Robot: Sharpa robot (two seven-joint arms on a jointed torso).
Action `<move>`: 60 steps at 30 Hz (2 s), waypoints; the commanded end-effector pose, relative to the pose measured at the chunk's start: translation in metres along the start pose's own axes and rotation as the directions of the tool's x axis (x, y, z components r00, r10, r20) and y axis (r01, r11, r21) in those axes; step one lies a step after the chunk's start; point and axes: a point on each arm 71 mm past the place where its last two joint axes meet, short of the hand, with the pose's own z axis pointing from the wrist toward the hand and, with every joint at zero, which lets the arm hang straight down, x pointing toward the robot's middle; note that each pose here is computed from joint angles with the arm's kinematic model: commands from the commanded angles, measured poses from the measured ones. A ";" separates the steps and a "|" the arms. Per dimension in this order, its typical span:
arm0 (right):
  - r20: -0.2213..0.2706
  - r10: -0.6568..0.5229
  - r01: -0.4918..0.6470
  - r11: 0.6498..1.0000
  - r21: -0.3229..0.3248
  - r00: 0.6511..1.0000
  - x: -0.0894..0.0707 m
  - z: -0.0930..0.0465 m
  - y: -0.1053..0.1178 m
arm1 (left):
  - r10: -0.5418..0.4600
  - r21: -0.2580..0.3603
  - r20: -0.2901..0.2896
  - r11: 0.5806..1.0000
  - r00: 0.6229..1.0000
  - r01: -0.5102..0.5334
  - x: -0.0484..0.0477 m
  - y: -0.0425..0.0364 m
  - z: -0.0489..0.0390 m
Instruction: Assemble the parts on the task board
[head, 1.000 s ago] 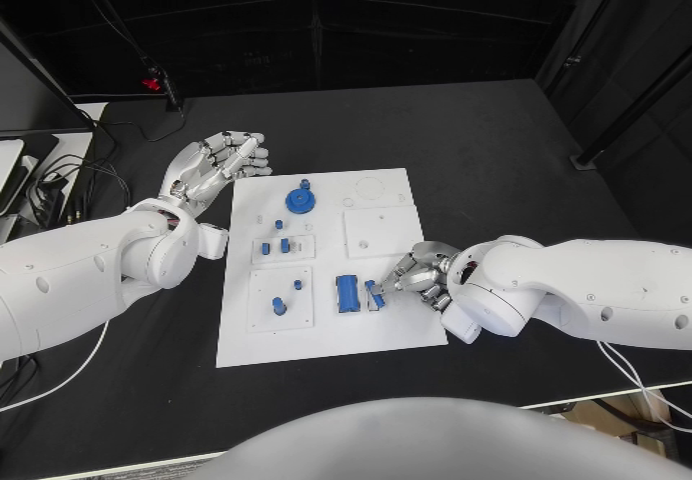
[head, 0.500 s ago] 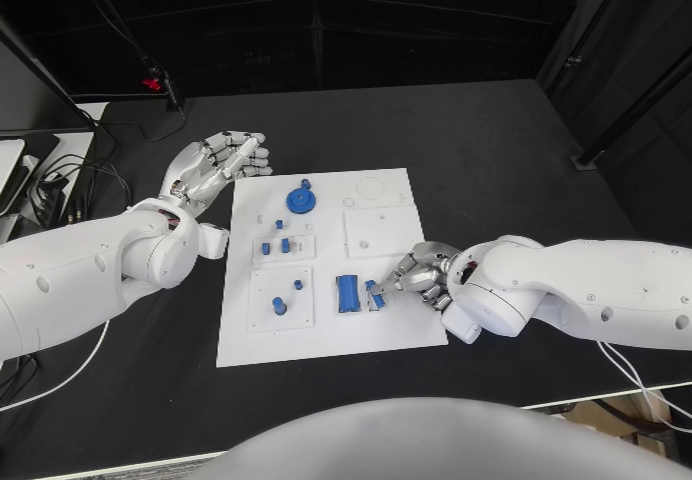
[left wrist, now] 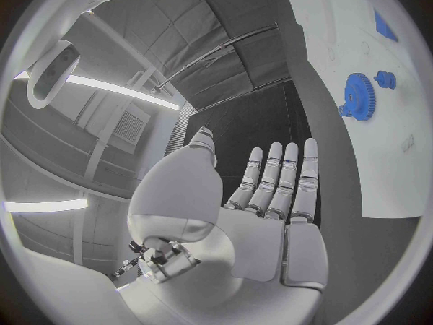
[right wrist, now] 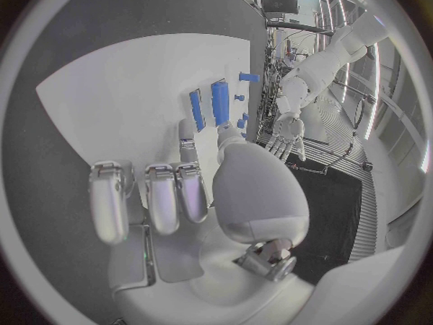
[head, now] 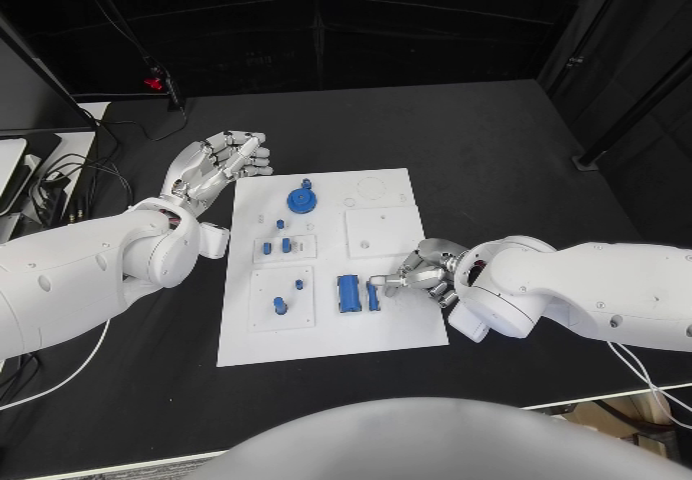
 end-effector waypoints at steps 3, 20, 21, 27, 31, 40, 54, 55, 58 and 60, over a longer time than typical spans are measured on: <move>0.001 -0.048 0.048 0.999 -0.022 0.999 -0.001 -0.002 0.001 | -0.006 0.007 -0.005 1.000 1.000 0.006 -0.0002 -0.0011 0.0007; -0.124 -0.133 0.137 0.990 0.020 0.983 0.009 -0.002 -0.002 | -0.007 0.007 -0.007 1.000 1.000 0.007 0.0010 -0.0008 0.0017; -0.114 -0.127 0.129 0.992 0.012 0.985 0.009 -0.002 -0.001 | -0.007 0.007 -0.007 1.000 1.000 0.007 0.0010 -0.0008 0.0017; 0.021 -0.036 0.039 0.992 -0.124 0.999 -0.004 -0.004 0.006 | -0.006 0.009 -0.005 1.000 1.000 0.006 0.0004 -0.0008 0.0011; 0.123 0.052 -0.014 0.957 -0.290 0.991 -0.015 -0.009 0.014 | -0.006 0.012 -0.003 1.000 1.000 0.006 0.0001 -0.0007 0.0002; 0.184 0.315 -0.118 0.737 -0.665 0.931 -0.052 -0.022 0.037 | -0.003 0.037 0.006 0.999 1.000 0.003 0.0028 0.0008 -0.0035; 0.044 0.441 -0.212 0.513 -0.832 0.896 -0.063 -0.004 0.060 | 0.022 0.161 0.057 0.986 0.998 -0.031 0.0149 -0.0029 -0.0173; 0.032 0.448 -0.222 0.503 -0.836 0.893 -0.063 -0.002 0.061 | 0.022 0.170 0.059 0.985 0.998 -0.032 0.0167 -0.0031 -0.0189; 0.006 0.460 -0.245 0.483 -0.840 0.888 -0.061 0.002 0.063 | 0.021 0.188 0.062 0.982 0.998 -0.032 0.0205 -0.0039 -0.0220; -0.008 0.463 -0.255 0.474 -0.843 0.886 -0.060 0.004 0.065 | 0.020 0.198 0.063 0.980 0.998 -0.032 0.0225 -0.0043 -0.0238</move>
